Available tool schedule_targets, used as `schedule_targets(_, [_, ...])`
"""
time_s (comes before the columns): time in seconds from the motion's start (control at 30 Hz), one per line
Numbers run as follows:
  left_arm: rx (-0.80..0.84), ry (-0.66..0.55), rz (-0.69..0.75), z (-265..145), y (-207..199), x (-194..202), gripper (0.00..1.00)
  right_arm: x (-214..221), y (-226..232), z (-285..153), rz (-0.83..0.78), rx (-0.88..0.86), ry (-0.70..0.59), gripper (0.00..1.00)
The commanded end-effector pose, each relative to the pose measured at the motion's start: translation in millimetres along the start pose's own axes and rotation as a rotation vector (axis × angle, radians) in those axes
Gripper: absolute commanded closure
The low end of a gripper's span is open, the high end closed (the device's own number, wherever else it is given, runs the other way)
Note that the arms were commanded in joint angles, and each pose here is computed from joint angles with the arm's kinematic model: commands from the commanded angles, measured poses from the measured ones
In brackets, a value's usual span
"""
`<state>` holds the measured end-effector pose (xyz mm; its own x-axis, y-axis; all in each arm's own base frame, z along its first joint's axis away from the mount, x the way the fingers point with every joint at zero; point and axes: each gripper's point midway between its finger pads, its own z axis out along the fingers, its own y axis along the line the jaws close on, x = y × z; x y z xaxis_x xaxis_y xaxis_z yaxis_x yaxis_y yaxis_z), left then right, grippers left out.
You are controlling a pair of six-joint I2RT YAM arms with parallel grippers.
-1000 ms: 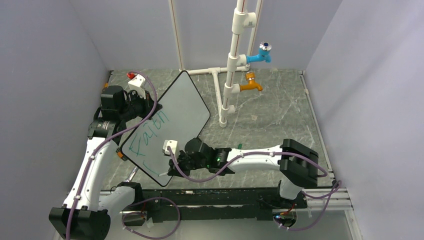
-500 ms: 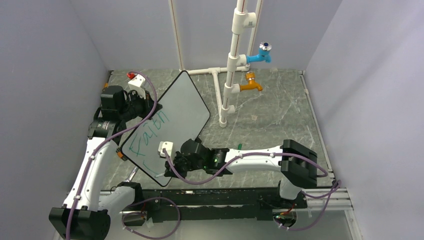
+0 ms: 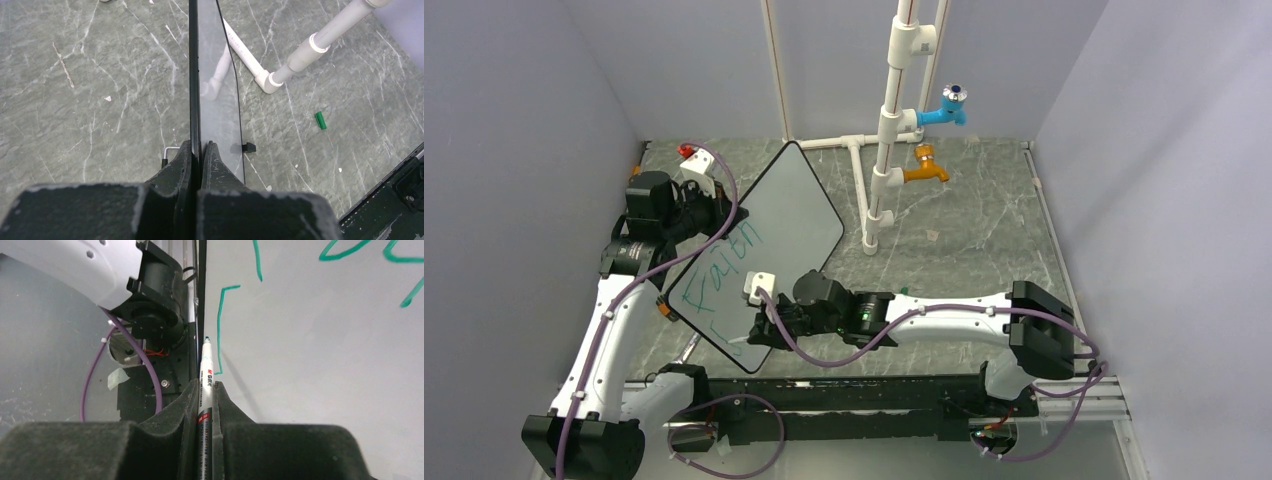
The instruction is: Write a sentence on the whiteboard
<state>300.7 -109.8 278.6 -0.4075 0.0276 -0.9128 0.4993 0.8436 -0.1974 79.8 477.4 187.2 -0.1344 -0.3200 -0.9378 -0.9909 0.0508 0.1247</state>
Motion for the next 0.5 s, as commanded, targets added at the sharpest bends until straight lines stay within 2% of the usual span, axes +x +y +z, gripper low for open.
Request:
schedule_targets(0.0, [-0.111,0.101,0.083,2,27,30,1.0,-44,0,3,-0.033,0.014,-0.103,1.0])
schedule_targets(0.47, [-0.112,0.104,0.081,2,28,31,1.0,-40,-4,21,-0.03,0.01,-0.091,1.0])
